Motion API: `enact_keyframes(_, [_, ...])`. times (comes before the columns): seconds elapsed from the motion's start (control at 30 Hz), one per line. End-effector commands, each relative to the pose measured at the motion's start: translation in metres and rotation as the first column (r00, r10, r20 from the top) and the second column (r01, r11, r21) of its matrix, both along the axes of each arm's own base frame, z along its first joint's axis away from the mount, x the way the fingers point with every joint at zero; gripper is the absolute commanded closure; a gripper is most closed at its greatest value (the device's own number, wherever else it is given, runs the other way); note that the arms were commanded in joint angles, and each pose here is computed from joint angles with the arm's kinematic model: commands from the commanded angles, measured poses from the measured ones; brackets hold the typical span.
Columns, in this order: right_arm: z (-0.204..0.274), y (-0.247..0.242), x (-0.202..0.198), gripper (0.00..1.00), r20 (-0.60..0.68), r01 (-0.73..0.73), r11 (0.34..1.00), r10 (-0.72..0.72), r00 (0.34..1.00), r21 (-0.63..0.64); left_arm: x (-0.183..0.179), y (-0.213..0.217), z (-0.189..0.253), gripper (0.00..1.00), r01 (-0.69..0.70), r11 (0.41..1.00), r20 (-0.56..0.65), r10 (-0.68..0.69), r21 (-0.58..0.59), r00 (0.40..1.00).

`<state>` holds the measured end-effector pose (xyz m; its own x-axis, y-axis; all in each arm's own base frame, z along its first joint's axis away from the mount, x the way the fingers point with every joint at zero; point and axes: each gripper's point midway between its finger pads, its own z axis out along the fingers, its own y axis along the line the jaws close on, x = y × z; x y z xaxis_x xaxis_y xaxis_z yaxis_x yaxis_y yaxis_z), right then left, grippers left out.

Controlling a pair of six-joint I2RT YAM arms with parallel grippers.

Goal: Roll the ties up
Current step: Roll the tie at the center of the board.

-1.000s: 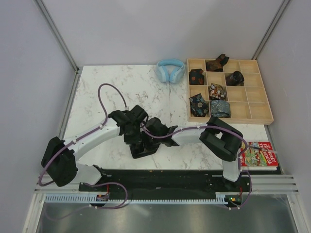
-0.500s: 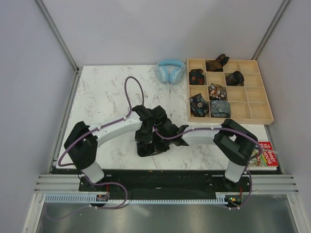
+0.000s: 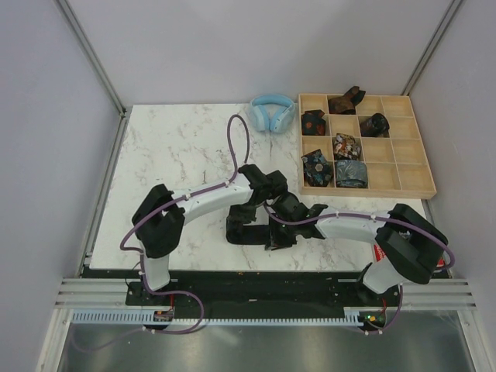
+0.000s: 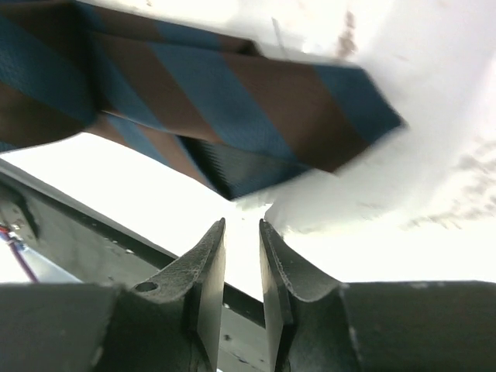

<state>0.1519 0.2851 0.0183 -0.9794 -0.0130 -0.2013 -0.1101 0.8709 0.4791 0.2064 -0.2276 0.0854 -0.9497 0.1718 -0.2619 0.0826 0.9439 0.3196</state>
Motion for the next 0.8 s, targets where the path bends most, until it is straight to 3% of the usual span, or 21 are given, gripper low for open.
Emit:
enact_keyframes(0.0, [0.028, 0.008, 0.02, 0.67, 0.128, 0.008, 0.998, -0.016, 0.992, 0.059, -0.015, 0.037, 0.005, 0.89, 0.003, 0.981, -0.007, -0.002, 0.196, 1.0])
enact_keyframes(0.4, [0.028, 0.03, 0.026, 0.54, 0.112, -0.057, 0.995, 0.047, 0.993, 0.083, -0.008, 0.07, 0.027, 0.92, 0.024, 0.996, -0.006, -0.023, 0.09, 1.0])
enact_keyframes(0.6, [0.02, 0.04, 0.033, 0.49, 0.097, -0.075, 0.995, 0.068, 0.993, 0.068, -0.008, 0.046, 0.039, 0.93, 0.105, 0.982, -0.015, -0.108, -0.157, 0.994])
enact_keyframes(0.7, [0.017, 0.045, 0.038, 0.49, 0.099, -0.072, 0.996, 0.066, 0.993, 0.06, -0.008, 0.054, 0.043, 0.94, 0.105, 0.986, 0.0, -0.106, -0.132, 0.994])
enact_keyframes(0.77, [0.015, 0.045, 0.041, 0.48, 0.094, -0.06, 0.997, 0.055, 0.994, 0.054, -0.009, 0.076, 0.042, 0.94, 0.085, 0.996, -0.004, -0.085, -0.016, 0.996])
